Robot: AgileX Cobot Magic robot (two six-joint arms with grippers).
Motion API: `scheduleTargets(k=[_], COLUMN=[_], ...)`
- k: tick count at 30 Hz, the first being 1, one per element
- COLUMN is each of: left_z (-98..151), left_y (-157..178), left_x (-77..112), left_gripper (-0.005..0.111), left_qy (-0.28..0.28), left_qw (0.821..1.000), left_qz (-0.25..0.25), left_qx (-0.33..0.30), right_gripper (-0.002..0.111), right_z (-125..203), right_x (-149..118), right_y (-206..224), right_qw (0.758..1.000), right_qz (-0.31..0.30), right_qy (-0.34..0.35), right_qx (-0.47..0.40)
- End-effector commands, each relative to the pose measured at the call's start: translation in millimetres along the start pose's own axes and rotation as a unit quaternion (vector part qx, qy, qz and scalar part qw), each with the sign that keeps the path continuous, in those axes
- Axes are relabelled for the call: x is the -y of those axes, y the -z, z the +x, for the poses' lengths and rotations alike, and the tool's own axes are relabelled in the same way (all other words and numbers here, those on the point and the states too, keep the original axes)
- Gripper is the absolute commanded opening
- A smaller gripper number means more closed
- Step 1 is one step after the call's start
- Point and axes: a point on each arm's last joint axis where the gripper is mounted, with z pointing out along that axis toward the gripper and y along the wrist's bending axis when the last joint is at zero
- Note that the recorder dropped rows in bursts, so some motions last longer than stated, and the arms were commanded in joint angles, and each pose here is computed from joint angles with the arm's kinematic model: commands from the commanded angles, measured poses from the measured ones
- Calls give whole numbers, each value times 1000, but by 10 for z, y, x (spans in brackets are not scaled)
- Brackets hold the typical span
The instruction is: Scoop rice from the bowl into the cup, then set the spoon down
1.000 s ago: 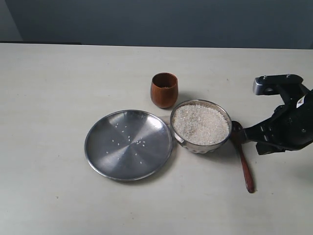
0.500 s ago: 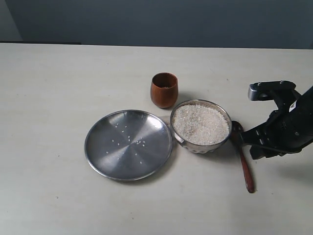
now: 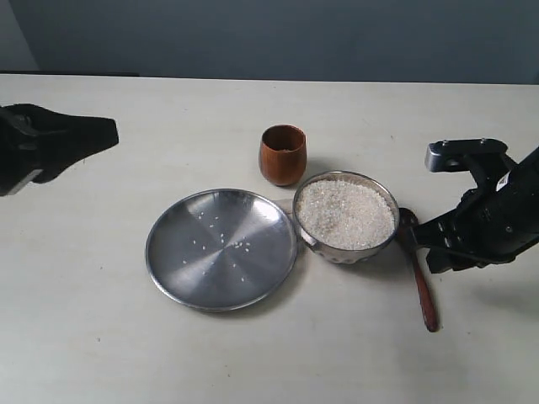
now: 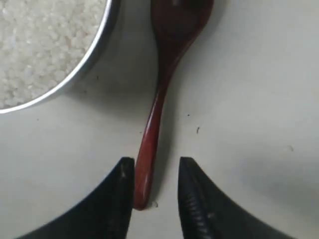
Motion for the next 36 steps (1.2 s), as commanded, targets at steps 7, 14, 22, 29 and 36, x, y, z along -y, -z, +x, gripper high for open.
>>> scheduleTargets(k=[7,14,22,29,36], left_z=[129,116,115,115,116], left_y=[-346,-359,-359,-359,-359], left_x=[-272,-342,-344,-344,-341], left_gripper=[0,0,0,0,0], left_qy=[-106,-125,-125,-125,-125], left_qw=[991,988,988,988,988], left_qz=[-15,-47,-48,-48,-46], left_qx=[-77,-72,-72,-72,-73], right_gripper=[31,31,31,31,31], right_z=[-3,-27,-6,5,26], right_x=[11,19,-109,-216,-221], right_y=[-153,-287,-488,-538,-538], right_qw=[1000,1000,999,999,999], right_qz=[-4,-9,-8,-7,-2], right_qy=[-12,-24,5,1,-3], right_qx=[-11,-16,-40,-41,-51])
